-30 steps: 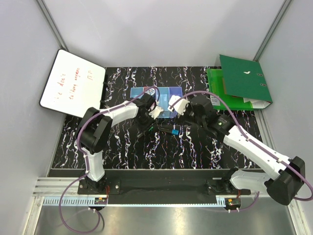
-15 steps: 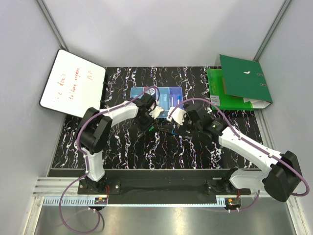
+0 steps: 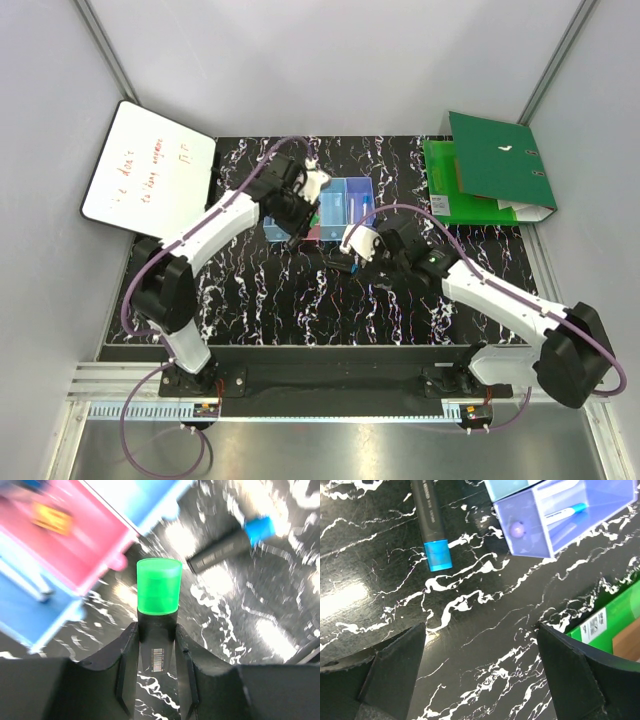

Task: Sort the stationery into containers
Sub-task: Pick up the stationery from the center of the board, then place the stationery in the storage box.

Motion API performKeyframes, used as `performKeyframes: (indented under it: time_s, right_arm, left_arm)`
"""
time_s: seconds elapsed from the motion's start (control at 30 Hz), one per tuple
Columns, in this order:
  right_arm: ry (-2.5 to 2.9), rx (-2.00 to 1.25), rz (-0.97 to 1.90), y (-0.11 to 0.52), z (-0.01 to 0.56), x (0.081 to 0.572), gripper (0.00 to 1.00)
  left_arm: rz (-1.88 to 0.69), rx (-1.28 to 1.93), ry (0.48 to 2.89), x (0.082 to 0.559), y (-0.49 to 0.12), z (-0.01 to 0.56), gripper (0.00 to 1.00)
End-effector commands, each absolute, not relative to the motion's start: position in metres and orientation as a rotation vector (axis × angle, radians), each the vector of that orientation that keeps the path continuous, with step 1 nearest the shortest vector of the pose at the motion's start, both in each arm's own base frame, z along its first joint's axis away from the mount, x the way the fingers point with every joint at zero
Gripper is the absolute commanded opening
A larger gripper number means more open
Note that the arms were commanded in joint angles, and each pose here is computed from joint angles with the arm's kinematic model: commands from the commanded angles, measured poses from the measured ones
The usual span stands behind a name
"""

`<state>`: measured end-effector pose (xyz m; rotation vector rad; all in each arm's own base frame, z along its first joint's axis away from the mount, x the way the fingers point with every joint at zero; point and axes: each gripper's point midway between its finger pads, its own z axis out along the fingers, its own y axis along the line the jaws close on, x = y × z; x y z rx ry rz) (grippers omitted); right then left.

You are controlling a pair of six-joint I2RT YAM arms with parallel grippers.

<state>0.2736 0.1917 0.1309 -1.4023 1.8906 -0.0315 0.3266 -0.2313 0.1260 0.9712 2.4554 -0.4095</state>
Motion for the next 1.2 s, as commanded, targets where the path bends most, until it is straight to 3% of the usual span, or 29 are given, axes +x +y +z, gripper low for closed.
performKeyframes:
  time_s: [0.0, 0.5, 1.17]
  right_arm:
    - [1.845, -1.456, -0.003, 0.204, 0.124, 0.279, 1.00]
    - [1.794, -1.698, 0.049, 0.248, 0.085, 0.311, 1.00]
    - [1.838, -1.883, 0.248, 0.269, 0.034, 0.309, 0.95]
  left_arm:
    - [-0.426, 0.781, 2.334, 0.365, -0.218, 0.184, 0.00]
    - [-0.437, 0.563, 2.195, 0.432, -0.215, 0.243, 0.00]
    - [-0.382, 0.541, 2.064, 0.435, -0.187, 0.292, 0.00]
